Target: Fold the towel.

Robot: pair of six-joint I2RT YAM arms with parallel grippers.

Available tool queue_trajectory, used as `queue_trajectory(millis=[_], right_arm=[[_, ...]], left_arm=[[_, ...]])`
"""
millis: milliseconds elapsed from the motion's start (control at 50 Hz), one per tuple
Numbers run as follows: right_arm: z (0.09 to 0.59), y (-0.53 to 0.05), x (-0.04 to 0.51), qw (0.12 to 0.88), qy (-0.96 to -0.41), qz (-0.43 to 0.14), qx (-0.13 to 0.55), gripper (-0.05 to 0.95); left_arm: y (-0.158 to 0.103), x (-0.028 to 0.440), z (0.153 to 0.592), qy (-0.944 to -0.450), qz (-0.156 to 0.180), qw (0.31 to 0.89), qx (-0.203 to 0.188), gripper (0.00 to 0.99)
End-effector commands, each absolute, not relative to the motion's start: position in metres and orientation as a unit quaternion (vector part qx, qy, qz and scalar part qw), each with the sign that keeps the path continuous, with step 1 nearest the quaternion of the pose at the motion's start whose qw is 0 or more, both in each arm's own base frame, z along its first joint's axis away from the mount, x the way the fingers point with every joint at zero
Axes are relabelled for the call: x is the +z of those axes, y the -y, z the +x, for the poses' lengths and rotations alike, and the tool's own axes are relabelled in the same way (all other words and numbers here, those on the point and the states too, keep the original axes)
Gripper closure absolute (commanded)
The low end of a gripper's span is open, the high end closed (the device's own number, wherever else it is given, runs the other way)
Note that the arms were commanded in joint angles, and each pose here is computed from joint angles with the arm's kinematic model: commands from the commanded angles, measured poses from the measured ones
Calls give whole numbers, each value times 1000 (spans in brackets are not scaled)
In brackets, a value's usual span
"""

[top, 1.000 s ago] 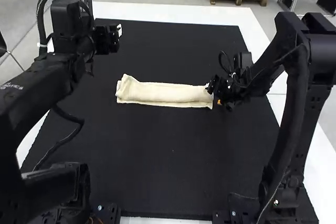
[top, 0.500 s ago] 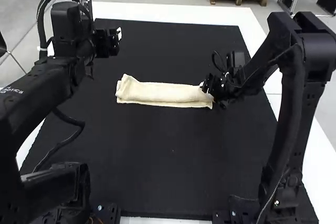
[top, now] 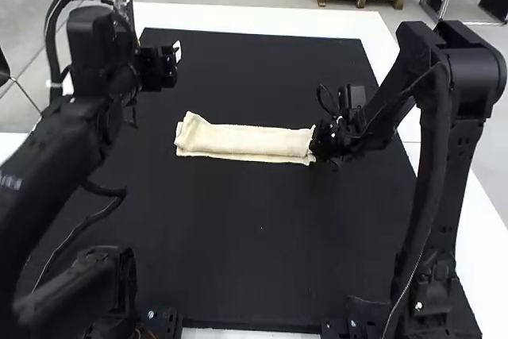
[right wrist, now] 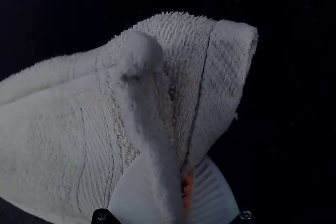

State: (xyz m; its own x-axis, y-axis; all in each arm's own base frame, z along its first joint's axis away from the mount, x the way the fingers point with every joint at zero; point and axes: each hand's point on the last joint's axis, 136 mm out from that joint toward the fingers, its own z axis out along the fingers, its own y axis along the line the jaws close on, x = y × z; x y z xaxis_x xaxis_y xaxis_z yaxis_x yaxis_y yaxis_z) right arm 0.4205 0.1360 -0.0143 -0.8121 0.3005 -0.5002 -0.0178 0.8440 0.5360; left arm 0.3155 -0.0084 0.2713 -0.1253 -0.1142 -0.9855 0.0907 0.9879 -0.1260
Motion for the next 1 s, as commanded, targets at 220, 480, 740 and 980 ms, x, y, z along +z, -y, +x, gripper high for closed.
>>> queue_trajectory(millis=[220,480,740,980], right_arm=[[442,-74,9,341,-899,109,253,902],[448,-44,36,370,-889,115,242,902],[445,-22,46,376,-892,115,223,902],[445,-21,60,385,-887,112,227,902]], left_arm=[[-1,289,290,-705,-34,706,-57,31],[-2,313,277,-650,-30,757,-56,31],[0,332,248,-597,-29,799,-65,31],[0,354,206,-531,-27,845,-60,33]])
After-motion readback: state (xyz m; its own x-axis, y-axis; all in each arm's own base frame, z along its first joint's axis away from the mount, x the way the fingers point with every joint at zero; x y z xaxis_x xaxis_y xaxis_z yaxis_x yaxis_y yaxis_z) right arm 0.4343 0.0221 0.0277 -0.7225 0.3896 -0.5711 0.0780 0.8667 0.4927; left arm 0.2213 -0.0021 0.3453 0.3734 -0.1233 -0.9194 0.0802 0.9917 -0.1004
